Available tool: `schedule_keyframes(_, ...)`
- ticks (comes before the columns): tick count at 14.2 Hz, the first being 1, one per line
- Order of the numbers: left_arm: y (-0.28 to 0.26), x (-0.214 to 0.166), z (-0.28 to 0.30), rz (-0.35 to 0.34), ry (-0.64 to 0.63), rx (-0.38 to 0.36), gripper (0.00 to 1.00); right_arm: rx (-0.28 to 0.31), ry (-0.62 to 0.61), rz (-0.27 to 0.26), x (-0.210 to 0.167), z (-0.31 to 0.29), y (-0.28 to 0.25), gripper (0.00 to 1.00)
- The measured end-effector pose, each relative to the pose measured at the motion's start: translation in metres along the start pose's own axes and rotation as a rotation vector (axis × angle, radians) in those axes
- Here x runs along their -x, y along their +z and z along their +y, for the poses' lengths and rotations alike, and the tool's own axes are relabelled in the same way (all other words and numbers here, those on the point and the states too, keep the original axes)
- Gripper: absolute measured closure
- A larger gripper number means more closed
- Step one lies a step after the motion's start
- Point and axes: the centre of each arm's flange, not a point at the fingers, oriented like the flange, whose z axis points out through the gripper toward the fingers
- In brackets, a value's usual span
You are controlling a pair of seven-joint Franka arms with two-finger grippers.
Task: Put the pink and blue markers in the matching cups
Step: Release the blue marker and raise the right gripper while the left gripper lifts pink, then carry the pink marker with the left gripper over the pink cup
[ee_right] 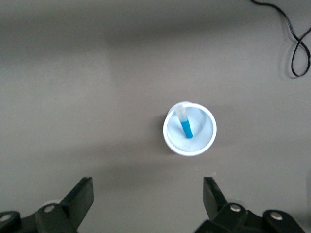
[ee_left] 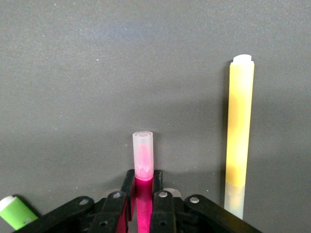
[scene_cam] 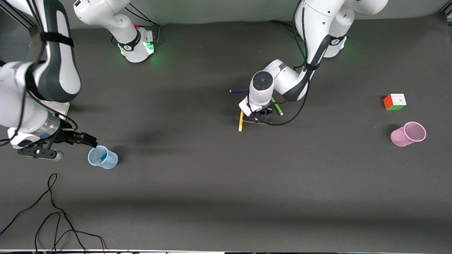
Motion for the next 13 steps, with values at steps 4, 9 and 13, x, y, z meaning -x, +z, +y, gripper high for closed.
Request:
schedule_keyframes(4, -0.034, -0.015, -0.025, -0.031, -0.043, -0.043, 0.83, 0.004, -0.029, -0.074, 0.004, -0.007, -0.024, 0.0)
schedule_keyframes(9, -0.17, -0.029, -0.06, -0.068, -0.105, -0.104, 0.83, -0.001, -0.091, -0.127, 0.01, -0.027, -0.089, 0.0)
schedule_keyframes(13, -0.27, -0.048, -0.125, -0.037, -0.096, -0.103, 0.83, -0.011, -0.106, -0.073, 0.01, -0.032, -0.128, 0.0)
